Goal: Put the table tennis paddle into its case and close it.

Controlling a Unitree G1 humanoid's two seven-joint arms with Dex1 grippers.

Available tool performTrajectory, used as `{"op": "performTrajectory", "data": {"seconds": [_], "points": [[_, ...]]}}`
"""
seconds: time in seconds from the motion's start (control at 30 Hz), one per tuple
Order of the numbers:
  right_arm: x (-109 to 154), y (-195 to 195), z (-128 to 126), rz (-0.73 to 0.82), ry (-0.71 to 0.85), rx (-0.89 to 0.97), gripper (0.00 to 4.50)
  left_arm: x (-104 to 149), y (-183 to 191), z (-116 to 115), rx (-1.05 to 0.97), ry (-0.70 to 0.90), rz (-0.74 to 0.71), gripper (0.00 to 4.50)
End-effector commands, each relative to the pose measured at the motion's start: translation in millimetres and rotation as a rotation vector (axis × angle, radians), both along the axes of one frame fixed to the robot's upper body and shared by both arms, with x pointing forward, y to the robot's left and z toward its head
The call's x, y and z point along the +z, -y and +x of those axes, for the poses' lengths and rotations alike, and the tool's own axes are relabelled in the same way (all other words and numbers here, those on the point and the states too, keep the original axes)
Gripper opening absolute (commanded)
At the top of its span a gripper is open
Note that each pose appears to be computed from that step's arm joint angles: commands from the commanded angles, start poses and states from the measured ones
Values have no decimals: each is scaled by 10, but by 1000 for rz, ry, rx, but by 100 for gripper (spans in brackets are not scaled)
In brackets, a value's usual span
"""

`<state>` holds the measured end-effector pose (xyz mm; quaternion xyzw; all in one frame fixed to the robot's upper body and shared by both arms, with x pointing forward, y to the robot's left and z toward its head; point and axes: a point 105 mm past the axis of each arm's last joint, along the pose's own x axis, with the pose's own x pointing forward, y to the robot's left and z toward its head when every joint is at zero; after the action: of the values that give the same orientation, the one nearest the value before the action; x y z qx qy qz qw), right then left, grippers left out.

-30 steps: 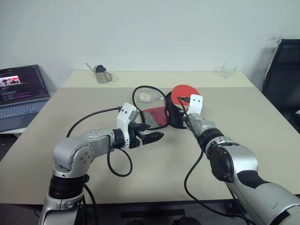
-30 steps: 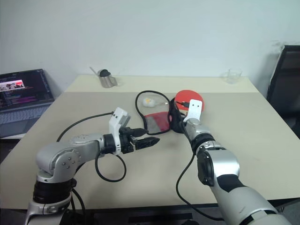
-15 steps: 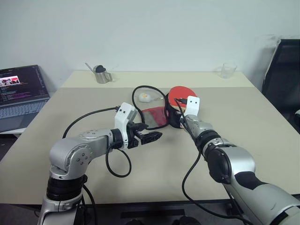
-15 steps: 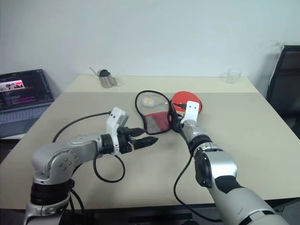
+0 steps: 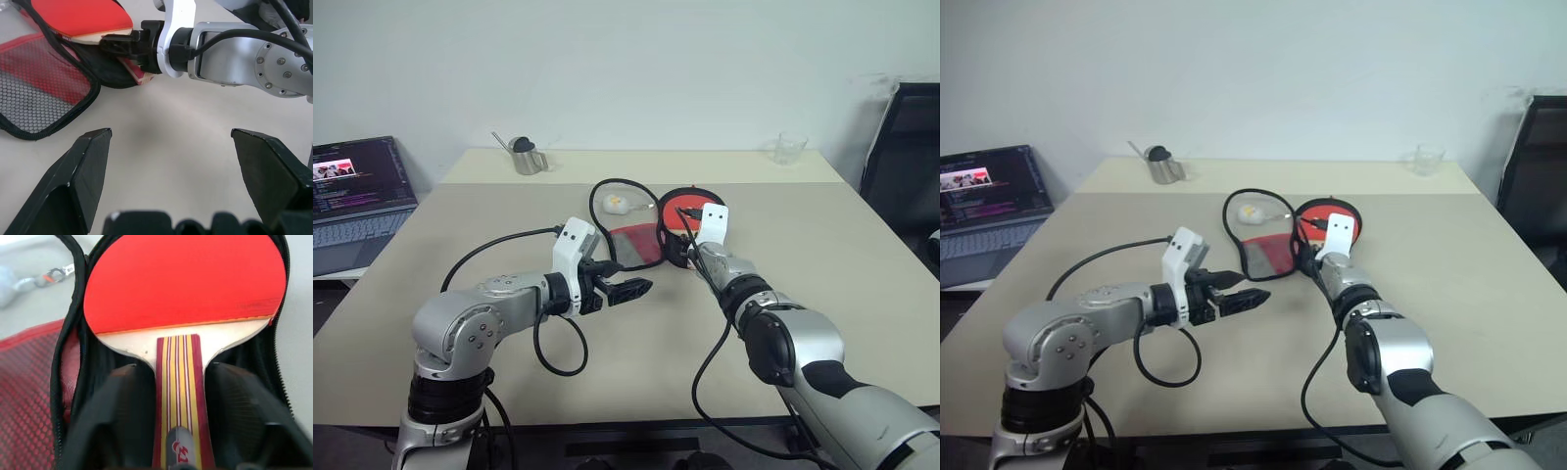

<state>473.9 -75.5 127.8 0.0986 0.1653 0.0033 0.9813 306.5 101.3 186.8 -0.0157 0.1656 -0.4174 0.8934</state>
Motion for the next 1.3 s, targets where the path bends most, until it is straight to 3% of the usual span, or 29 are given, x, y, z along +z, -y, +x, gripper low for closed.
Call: {"op": "performTrajectory", "data": {"seconds": [0.03,0.2,0.5,0.8,0.97,1.07,1.3], "points": [[73,-44,15,3,32,12,449,105,21,-39,-11,46,-15,429],[170,-25,43,12,56,11,449,102,37,-32,-18,43,-19,429],[636,123,149,38,162,14,449,81,5,57,-25,38,-2,429],[360,494,119,-28,75,-39,449,56,54,128,-55,39,4,429],[237,541,79,-26,43,7,449,17,-247,559,194,42,20,429],[271,401,43,-23,61,132,449,-69,-413,850,344,18,47,429],[142,806,-77,-47,14,11,449,-180,-342,951,334,-14,52,429]]}}
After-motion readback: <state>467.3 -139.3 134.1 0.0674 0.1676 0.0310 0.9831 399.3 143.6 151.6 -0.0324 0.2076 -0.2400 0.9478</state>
